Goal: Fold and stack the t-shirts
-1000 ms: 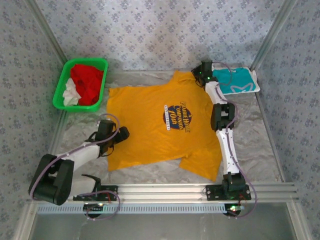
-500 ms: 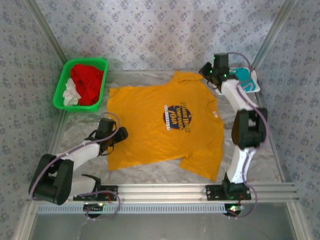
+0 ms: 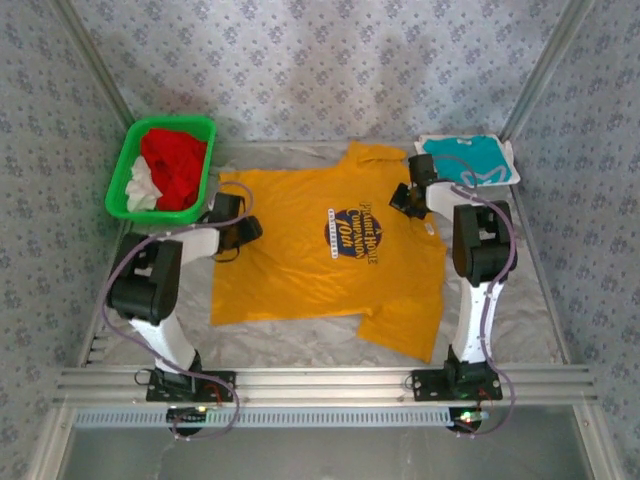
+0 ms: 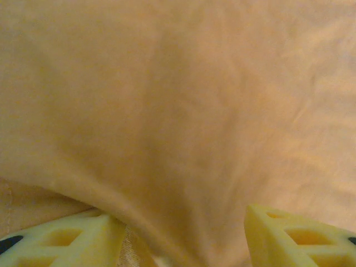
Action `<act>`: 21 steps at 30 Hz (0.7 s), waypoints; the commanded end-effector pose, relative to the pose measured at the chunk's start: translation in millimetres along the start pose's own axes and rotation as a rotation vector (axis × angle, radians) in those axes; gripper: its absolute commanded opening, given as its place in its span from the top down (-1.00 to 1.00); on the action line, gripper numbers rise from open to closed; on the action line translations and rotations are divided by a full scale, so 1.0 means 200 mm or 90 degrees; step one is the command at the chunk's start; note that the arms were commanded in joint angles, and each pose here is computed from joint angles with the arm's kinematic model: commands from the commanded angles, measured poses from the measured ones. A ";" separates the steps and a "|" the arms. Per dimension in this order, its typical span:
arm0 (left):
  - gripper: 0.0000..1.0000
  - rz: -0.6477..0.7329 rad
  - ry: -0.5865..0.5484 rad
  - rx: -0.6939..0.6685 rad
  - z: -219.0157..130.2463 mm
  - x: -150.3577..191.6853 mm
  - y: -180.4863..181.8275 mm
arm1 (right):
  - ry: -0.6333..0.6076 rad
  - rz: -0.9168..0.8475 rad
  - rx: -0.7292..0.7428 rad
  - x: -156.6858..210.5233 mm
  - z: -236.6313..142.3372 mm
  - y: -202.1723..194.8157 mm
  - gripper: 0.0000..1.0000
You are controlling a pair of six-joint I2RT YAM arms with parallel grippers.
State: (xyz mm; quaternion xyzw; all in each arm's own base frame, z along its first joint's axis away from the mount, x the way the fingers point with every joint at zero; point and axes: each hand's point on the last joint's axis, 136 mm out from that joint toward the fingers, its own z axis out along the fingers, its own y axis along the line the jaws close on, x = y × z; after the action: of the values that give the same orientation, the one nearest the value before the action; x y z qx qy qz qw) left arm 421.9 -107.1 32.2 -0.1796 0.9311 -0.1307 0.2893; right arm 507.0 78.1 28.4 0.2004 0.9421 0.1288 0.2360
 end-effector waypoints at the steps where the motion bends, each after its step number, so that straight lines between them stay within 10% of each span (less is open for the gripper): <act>1: -0.20 -0.009 0.060 -0.017 0.14 0.04 0.00 | -0.013 0.030 0.001 -0.09 0.04 -0.03 1.00; 11: -0.23 0.004 0.091 0.032 0.44 -0.23 -0.25 | -0.035 0.156 -0.026 -0.25 0.21 -0.09 1.00; 21: -0.31 -0.001 -0.019 0.013 0.10 -0.53 -0.19 | -0.047 0.146 -0.087 -0.47 0.17 0.07 1.00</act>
State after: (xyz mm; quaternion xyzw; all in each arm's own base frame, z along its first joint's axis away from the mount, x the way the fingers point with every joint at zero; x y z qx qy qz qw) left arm 546.2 -128.2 44.6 -0.1745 0.9245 -0.1653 0.2959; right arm 611.3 53.0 33.8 0.2879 0.8896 0.1975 0.2945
